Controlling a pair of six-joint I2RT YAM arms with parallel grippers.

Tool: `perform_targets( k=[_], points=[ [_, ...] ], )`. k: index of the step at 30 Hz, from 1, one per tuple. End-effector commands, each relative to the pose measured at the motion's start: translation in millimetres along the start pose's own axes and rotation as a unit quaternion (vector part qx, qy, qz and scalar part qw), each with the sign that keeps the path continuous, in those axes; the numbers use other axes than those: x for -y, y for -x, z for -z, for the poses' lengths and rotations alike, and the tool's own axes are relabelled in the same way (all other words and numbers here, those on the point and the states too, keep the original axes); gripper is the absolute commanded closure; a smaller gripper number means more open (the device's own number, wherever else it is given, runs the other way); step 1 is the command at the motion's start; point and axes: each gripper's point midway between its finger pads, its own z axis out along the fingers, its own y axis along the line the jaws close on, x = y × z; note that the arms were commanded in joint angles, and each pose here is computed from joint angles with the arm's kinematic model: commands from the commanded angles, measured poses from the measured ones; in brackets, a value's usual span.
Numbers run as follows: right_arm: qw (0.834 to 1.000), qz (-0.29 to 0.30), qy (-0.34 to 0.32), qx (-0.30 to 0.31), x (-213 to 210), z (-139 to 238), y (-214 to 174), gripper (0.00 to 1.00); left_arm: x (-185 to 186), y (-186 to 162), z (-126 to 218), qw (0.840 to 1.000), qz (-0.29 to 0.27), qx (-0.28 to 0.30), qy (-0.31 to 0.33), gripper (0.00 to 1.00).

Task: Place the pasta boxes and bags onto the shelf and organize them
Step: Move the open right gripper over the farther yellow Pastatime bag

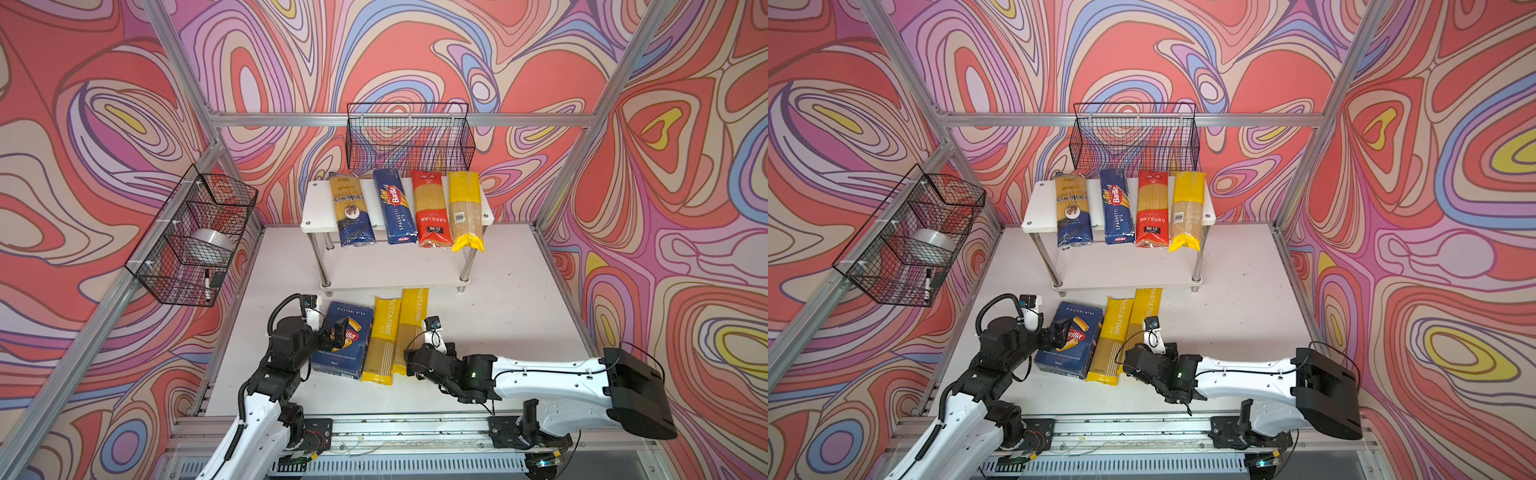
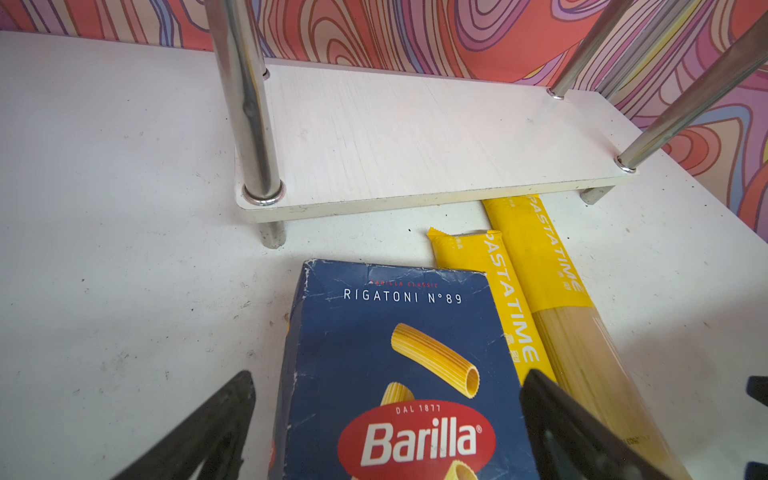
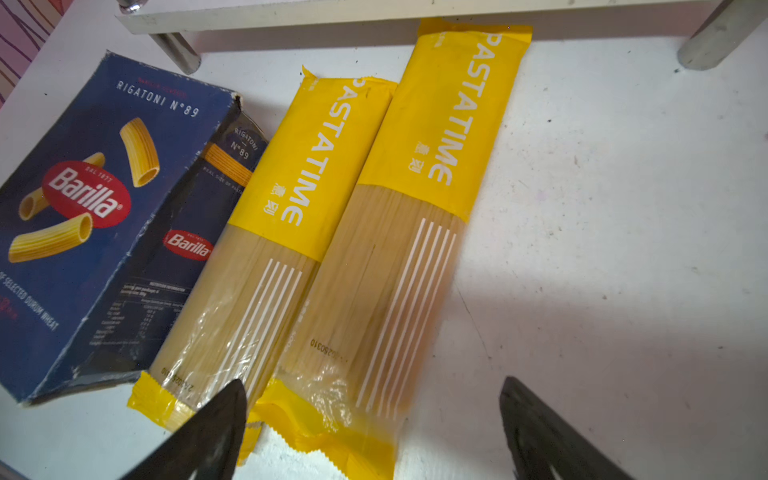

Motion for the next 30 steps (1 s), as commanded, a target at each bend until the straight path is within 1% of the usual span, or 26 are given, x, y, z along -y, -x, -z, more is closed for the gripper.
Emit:
perform_targets(
  k=[1,2,4,5,7,9,12,18,21,26,30],
  points=[
    [1.0,-0.021,0.007,-0.009,-6.9,-14.7,19.5,0.02,1.3,1.9,1.1,1.0,-0.005,-0.003,-0.001,0.0],
    [0.999,-0.033,0.0,-0.019,-1.2,-21.6,26.2,0.02,1.1,0.8,0.8,1.0,-0.004,-0.005,-0.001,0.0],
    [0.997,-0.056,0.026,-0.037,-0.6,-33.6,35.3,0.02,2.6,1.2,0.6,1.0,-0.006,-0.006,-0.004,0.0],
    [0.997,-0.062,0.033,-0.038,-0.3,-37.1,39.1,0.02,2.8,1.1,0.5,1.0,-0.006,-0.006,-0.005,0.0],
    [0.997,-0.067,0.026,-0.032,1.4,-41.6,43.6,0.01,3.7,1.0,0.4,1.0,-0.007,-0.006,-0.008,0.0],
    [0.997,-0.068,0.019,-0.043,-0.8,-48.7,39.8,0.02,4.6,1.2,0.7,1.0,-0.007,-0.006,-0.011,0.0],
    [0.995,-0.053,0.035,-0.076,-15.0,-60.4,21.3,0.02,5.5,1.2,1.1,1.0,-0.008,-0.005,-0.013,0.0],
    [0.996,-0.041,-0.03,-0.08,4.6,-74.3,12.9,0.02,3.0,1.7,2.6,1.0,-0.007,-0.001,-0.006,0.0],
    [0.995,-0.035,-0.039,-0.087,5.9,-81.2,7.7,0.02,2.9,1.8,3.4,1.0,-0.007,0.001,-0.006,0.0],
    [0.993,-0.031,-0.037,-0.106,1.9,-94.3,-4.5,0.02,3.4,2.1,2.8,1.0,-0.007,0.0,-0.007,0.0],
    [0.991,-0.014,-0.079,-0.11,13.6,-91.4,-2.0,0.02,3.7,1.9,2.3,1.0,-0.007,-0.001,-0.007,0.0]
  ],
)
